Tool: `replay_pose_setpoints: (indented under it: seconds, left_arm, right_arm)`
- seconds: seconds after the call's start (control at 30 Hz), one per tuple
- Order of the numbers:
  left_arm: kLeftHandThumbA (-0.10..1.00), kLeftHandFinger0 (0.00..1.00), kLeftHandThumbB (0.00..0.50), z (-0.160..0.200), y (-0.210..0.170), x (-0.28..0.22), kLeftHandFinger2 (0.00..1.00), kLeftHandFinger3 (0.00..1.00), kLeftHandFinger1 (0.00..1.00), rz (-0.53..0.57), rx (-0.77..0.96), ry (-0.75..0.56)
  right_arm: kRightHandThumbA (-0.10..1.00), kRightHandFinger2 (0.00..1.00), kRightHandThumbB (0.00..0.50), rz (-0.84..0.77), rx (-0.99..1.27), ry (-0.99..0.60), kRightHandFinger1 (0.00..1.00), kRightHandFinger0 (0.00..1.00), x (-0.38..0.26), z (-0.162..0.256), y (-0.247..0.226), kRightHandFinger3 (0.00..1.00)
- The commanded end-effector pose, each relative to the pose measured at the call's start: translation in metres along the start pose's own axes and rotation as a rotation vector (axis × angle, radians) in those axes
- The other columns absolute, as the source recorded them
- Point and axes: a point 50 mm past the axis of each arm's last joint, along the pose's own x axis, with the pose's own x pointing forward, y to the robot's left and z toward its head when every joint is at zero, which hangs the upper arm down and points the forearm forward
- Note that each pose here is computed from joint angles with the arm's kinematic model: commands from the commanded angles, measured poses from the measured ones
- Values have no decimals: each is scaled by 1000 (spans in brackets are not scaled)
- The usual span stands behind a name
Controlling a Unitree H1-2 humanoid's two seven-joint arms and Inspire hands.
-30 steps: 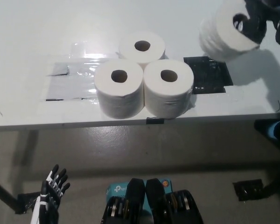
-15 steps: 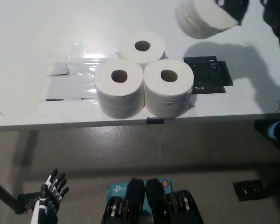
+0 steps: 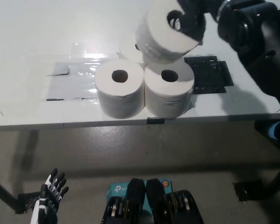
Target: A few rolls of toilet paper are kept infront of the robot and the robot uses its right hand to lift one of the rolls and and places it on top of the other rolls to stack it.
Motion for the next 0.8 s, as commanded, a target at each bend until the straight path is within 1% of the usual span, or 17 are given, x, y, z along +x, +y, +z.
replay_pose_setpoints:
  seconds: [0.0, 0.03, 0.07, 0.1, 0.13, 0.17, 0.23, 0.27, 0.33, 0.43, 0.47, 0.53, 0.57, 0.6, 0.67, 0.7, 0.77]
  left_arm:
    - [1000, 1000, 218, 7, 0, -1, 1000, 1000, 1000, -11, 15, -49]
    - [1000, 1000, 219, 7, 0, -1, 1000, 1000, 1000, -11, 15, -51]
    - [1000, 1000, 222, 7, 0, -1, 1000, 1000, 1000, -10, 13, -51]
    - [1000, 1000, 216, 7, 0, -1, 1000, 1000, 1000, -8, 14, -52]
    - [1000, 1000, 212, 7, 0, -1, 1000, 1000, 1000, -9, 10, -51]
    - [1000, 1000, 203, 9, -1, 0, 1000, 1000, 1000, -9, 8, -49]
    - [1000, 1000, 205, 9, -1, 0, 1000, 1000, 1000, -9, 8, -51]
    - [1000, 1000, 207, 9, -1, 0, 1000, 1000, 1000, -11, 10, -55]
    - [1000, 1000, 223, 9, -1, 0, 1000, 1000, 1000, -11, 10, -56]
    - [1000, 1000, 214, 10, 0, 1, 1000, 1000, 1000, -11, 17, -62]
    - [1000, 1000, 214, 10, 0, 1, 1000, 1000, 1000, -12, 17, -63]
    - [1000, 1000, 234, 9, -1, 0, 1000, 1000, 1000, -15, 11, -56]
    - [1000, 1000, 230, 9, 0, 0, 1000, 1000, 1000, -16, 13, -60]
    - [1000, 1000, 229, 9, 0, 0, 1000, 1000, 1000, -16, 12, -60]
    - [1000, 1000, 226, 10, -1, 0, 1000, 1000, 1000, -16, 15, -60]
    - [1000, 1000, 217, 10, -1, 0, 1000, 1000, 1000, -15, 16, -60]
    - [1000, 1000, 210, 10, -1, 0, 1000, 1000, 1000, -13, 15, -60]
  right_arm:
    - [363, 223, 83, -54, -83, -3, 39, 1, 4, 18, -36, 621]
    - [365, 206, 84, -49, -89, -1, 31, 0, 6, 20, -34, 653]
    - [365, 196, 86, -45, -94, -2, 17, 0, 7, 21, -32, 723]
    - [345, 111, 88, -41, -99, -3, 1, 0, 10, 23, -29, 724]
    - [335, 117, 88, -38, -102, -1, 0, 0, 12, 23, -28, 804]
    - [345, 159, 86, -28, -104, 8, 23, 1, 13, 22, -27, 895]
    - [342, 167, 91, -28, -97, 3, 4, 0, 16, 22, -24, 907]
    - [334, 143, 94, -25, -91, 1, 0, 0, 18, 22, -23, 983]
    - [341, 214, 85, -20, -97, -1, 41, 15, 20, 22, -21, 1000]
    - [352, 206, 85, -13, -92, 4, 16, 0, 23, 21, -20, 1000]
    - [353, 281, 84, -13, -94, 4, 78, 47, 24, 21, -20, 1000]
    - [358, 306, 85, -8, -94, 7, 88, 47, 26, 20, -17, 1000]
    - [361, 310, 80, -4, -95, 7, 84, 37, 27, 21, -16, 1000]
    - [362, 255, 77, -2, -94, 8, 27, 7, 28, 21, -16, 999]
    - [356, 67, 62, -2, -93, -1, 0, 0, 29, 22, -17, 587]
    - [357, 45, 60, -4, -90, -5, 0, 0, 30, 23, -18, 487]
    - [370, 56, 59, -5, -92, -5, 10, 0, 32, 25, -20, 479]
